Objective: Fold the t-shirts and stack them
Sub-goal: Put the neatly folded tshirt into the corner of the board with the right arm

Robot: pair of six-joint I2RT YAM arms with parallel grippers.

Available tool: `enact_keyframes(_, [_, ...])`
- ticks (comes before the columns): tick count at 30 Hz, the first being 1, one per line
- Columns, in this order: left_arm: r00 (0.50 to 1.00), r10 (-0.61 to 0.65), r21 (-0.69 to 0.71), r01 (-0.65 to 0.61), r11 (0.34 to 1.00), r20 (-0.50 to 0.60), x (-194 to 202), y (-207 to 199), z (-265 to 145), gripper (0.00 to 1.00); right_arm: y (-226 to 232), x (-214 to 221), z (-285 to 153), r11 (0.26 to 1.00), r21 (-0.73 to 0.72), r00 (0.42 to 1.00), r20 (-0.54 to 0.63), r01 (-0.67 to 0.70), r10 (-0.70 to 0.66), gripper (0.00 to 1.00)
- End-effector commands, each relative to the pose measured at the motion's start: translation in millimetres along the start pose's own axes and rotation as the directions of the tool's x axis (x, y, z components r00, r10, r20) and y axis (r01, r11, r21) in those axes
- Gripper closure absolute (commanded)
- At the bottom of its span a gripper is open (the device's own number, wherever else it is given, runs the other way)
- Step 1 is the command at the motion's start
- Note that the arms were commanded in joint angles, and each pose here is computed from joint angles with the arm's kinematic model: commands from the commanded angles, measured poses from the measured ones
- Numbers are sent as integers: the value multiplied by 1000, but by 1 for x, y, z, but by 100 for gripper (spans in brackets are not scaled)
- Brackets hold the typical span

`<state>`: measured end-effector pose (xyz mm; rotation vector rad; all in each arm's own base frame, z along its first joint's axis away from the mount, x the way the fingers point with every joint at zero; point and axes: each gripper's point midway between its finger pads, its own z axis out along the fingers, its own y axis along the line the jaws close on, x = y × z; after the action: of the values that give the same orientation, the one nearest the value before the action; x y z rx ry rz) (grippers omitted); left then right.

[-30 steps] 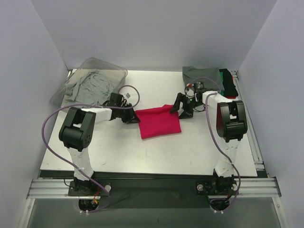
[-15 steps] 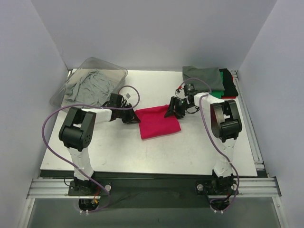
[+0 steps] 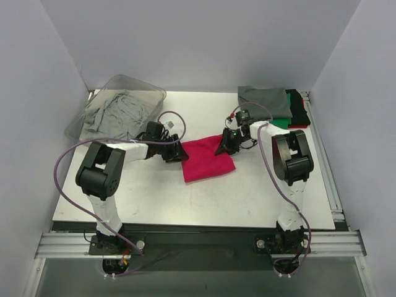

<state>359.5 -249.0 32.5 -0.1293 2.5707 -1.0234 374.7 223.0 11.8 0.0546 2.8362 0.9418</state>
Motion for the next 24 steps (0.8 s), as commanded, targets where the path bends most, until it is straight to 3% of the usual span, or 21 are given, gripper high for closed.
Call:
enact_keyframes(1, [1000,25,-9,-25,1000,18,-4,-10,-16,46,2,-5,-24,997,61,999,32,36,-38,100])
enact_keyframes(11, [997,67,-7,-67,998,49,0,-22,-47,41,0,-30,-73,956,255,988,26,141,-153,100])
enact_keyframes(24, [998,61,-30,-60,998,31,23,-10,-58,41,-29,-75,-115,804,548,964,-19,231,-265,100])
